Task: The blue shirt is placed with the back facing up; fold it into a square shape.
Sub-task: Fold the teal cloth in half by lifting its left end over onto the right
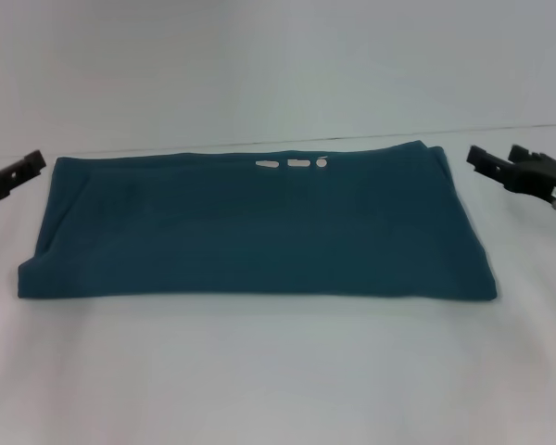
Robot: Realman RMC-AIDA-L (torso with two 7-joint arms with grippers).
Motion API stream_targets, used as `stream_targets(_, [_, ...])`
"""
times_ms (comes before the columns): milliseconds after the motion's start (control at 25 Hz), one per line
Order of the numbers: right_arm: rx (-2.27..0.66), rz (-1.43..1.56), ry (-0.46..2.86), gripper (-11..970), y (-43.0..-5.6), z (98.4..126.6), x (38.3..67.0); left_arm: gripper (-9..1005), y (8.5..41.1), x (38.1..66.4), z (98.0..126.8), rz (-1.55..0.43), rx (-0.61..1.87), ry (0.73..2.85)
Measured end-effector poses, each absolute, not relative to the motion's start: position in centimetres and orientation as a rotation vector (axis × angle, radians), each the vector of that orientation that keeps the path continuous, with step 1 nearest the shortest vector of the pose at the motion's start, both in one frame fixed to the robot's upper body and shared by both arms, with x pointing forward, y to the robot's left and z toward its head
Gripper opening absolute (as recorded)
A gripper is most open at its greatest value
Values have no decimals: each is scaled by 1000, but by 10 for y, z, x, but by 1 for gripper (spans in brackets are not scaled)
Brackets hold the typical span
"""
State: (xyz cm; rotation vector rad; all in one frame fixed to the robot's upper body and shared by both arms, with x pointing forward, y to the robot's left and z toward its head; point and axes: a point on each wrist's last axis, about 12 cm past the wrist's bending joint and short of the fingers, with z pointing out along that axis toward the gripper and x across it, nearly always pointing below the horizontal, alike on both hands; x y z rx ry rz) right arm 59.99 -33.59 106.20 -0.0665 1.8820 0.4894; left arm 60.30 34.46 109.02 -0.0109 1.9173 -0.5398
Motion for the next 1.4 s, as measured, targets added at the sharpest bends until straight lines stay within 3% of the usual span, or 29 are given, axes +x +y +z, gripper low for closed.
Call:
stream_targets(440, [22,732,1976,844,-377,1086,577,920,350,579,1085,-636,-3,1978])
stream_targets(840, [19,857,2169,843,-385,1104,573,918,349,568,1072,-619,79,2119])
stream_targets(1400, [69,951,2298,843,-385,1098,560,916,361,557,1062,-505,139,2198])
